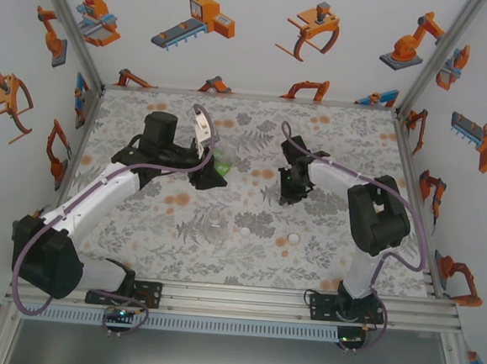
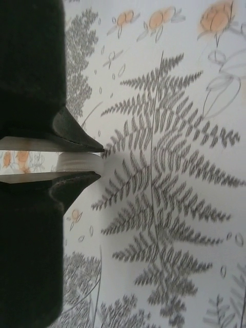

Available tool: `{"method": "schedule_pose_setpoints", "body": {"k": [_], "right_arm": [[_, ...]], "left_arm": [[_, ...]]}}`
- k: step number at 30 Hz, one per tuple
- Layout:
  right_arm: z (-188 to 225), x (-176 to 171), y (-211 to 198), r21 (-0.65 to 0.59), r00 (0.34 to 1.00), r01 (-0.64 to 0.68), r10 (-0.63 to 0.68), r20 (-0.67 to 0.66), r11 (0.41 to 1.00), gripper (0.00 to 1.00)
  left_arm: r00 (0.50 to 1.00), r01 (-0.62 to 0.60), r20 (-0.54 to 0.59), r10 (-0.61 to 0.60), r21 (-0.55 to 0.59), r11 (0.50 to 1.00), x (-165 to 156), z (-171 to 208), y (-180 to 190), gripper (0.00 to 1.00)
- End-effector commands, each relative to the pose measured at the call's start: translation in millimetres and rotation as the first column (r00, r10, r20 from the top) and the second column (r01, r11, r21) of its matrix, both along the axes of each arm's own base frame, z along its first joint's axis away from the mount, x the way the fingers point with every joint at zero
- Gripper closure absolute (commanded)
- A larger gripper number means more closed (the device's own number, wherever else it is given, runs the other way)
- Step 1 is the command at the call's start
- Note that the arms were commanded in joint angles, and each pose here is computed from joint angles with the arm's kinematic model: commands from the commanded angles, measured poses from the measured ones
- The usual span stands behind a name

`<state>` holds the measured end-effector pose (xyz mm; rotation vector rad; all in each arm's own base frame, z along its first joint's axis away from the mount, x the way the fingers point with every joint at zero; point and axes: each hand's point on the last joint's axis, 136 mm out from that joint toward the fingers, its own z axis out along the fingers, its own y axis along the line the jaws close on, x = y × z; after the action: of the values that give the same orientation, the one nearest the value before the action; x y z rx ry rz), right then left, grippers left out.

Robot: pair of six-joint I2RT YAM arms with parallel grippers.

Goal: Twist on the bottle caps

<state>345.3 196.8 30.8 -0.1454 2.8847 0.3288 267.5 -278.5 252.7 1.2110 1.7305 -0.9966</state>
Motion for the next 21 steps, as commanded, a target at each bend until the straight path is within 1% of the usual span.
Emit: {"method": "schedule_pose_setpoints", "body": {"k": [1,2,4,6,7,9,12,14,16,18,21], "right_arm": [[12,1,29,0.195,1.0,0.016,-0.016,-0.002,0.981,0.84],[17,2,37,0.254,1.0,0.015,-0.016,0.001,0.967,0.84],[25,3,54,0.388,1.0,0.019,-0.018,-0.007,0.921,0.84],[26,2,64,0.482,0.999,0.032,-0.02,-0.029,0.875,0.83],[25,1,66,0.514,0.999,0.044,-0.025,-0.045,0.857,0.83],[15,-3,62,0.525,0.996,0.075,-0.042,-0.074,0.848,0.81],[-5,-10,38,0.452,0.99,0.131,-0.093,-0.104,0.882,0.74],[-14,-15,17,0.374,0.986,0.158,-0.127,-0.105,0.914,0.73],[-23,-22,-6,0.265,0.983,0.173,-0.151,-0.1,0.949,0.69],[-26,-27,-20,0.187,0.984,0.169,-0.154,-0.092,0.968,0.64],[-23,-27,-28,0.138,0.985,0.165,-0.156,-0.079,0.976,0.61]], "left_arm": [[0.999,0.017,0.037,-0.017,-0.007,1.0,2,10,-3,0.99],[0.999,0.015,0.037,-0.015,-0.004,1.0,2,10,-3,0.99],[0.999,0.01,0.04,-0.01,0.001,1.0,2,10,-2,0.99],[0.999,0.004,0.045,-0.004,0.004,1.0,2,10,-1,0.99],[0.999,0.0,0.046,0.0,0.005,1.0,2,10,0,0.99],[0.999,-0.006,0.051,0.006,0.002,1.0,2,11,0,0.99],[0.998,-0.022,0.061,0.022,0.009,1.0,3,11,1,0.99],[0.997,-0.033,0.07,0.032,0.017,0.999,3,12,2,0.99],[0.996,-0.045,0.08,0.043,0.028,0.999,2,14,4,0.99],[0.995,-0.063,0.086,0.059,0.037,0.997,2,16,7,0.99],[0.988,-0.12,0.103,0.114,0.057,0.991,3,17,15,0.99]]}}
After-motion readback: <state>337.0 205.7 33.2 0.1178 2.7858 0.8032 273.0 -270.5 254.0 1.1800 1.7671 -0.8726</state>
